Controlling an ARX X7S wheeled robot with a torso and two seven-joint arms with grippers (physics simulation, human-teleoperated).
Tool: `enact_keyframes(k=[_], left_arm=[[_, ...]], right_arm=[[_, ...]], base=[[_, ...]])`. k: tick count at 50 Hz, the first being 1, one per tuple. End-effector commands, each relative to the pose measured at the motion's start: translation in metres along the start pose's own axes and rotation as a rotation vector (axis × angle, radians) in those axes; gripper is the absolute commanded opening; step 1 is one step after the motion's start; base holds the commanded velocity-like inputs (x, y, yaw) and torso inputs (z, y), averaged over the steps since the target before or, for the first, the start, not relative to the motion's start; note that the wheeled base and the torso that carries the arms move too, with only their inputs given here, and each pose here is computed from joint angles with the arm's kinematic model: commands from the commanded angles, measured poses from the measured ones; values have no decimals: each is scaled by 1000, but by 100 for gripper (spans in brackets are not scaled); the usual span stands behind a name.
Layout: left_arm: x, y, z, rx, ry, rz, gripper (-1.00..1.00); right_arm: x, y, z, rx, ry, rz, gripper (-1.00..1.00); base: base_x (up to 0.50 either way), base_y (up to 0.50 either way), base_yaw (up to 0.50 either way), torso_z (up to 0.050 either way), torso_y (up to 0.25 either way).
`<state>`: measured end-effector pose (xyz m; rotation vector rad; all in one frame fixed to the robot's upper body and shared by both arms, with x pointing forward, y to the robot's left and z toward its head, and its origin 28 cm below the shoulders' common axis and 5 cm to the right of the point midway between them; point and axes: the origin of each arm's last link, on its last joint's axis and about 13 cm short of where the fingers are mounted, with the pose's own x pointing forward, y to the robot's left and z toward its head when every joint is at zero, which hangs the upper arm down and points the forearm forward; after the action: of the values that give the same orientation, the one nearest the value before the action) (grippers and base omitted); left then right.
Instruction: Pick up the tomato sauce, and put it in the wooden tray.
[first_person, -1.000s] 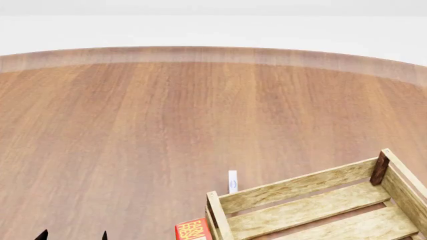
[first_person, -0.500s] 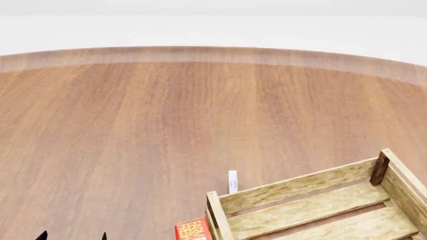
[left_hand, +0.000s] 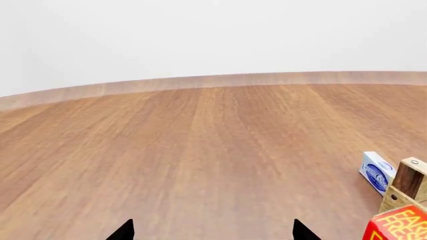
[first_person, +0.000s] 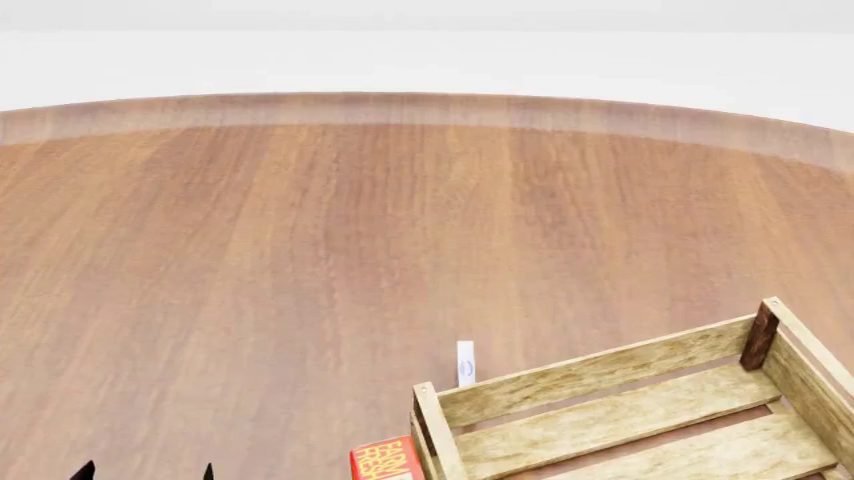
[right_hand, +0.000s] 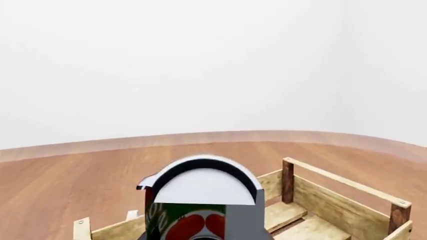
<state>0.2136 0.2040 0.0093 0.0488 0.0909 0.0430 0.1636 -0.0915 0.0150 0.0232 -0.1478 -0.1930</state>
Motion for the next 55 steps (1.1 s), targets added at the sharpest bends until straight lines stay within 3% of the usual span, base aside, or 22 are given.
enact_keyframes(k=[1, 33, 55], left_arm=[[1, -1, 1, -16, -22, -9, 100], [1, 0, 0, -15, -21, -6, 100], [3, 1, -2, -16, -21, -6, 100]], right_arm=[[26, -3, 6, -33, 2, -35, -100], [92, 8, -22, -100, 167, -66, -100], [118, 13, -39, -92, 276, -40, -100]], base=[[0, 0, 0, 0, 0], [0, 0, 0, 0, 0], [0, 0, 0, 0, 0]])
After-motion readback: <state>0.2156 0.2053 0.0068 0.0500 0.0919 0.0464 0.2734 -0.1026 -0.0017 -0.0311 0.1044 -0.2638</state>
